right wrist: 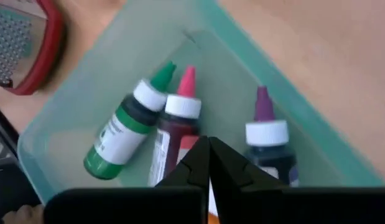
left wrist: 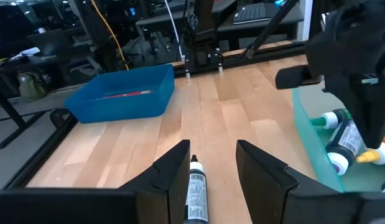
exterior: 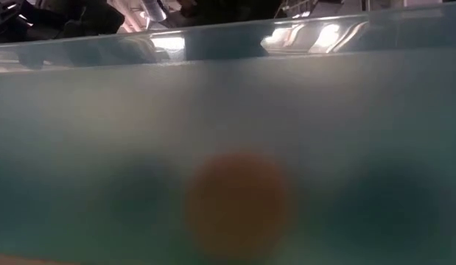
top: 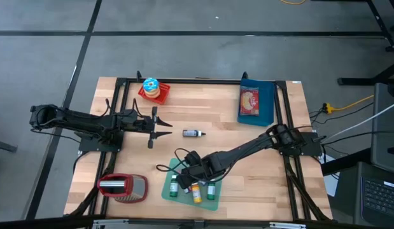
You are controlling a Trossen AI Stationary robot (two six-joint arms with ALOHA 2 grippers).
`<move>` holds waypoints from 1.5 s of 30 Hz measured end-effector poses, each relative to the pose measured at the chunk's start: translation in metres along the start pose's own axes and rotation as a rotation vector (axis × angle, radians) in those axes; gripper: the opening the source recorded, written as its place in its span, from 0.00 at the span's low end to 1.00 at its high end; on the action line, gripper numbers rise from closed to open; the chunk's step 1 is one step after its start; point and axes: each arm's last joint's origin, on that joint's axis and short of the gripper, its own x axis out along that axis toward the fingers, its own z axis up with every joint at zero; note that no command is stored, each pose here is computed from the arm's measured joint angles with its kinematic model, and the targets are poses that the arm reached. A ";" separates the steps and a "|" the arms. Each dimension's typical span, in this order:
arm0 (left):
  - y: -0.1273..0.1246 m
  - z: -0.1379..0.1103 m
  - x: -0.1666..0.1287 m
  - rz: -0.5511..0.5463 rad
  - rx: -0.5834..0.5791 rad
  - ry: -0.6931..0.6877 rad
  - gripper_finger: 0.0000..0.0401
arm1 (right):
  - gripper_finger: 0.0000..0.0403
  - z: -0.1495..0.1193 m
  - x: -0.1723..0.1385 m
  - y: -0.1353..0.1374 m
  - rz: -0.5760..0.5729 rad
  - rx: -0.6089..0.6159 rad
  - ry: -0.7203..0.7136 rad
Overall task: Pick & Place Food Item
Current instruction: Adjust the yellow food coloring bottle on the bin
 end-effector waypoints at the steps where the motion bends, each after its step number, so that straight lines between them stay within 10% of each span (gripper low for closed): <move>1: 0.000 0.000 0.000 0.000 0.000 0.000 0.31 | 0.02 -0.001 0.003 0.000 -0.003 0.008 0.012; 23: -0.001 -0.003 0.000 -0.006 -0.002 0.028 0.31 | 0.01 -0.040 0.011 -0.007 -0.119 0.163 0.188; 45: 0.000 -0.002 0.000 -0.005 -0.005 0.022 0.31 | 0.01 -0.032 0.000 -0.020 -0.268 0.120 0.017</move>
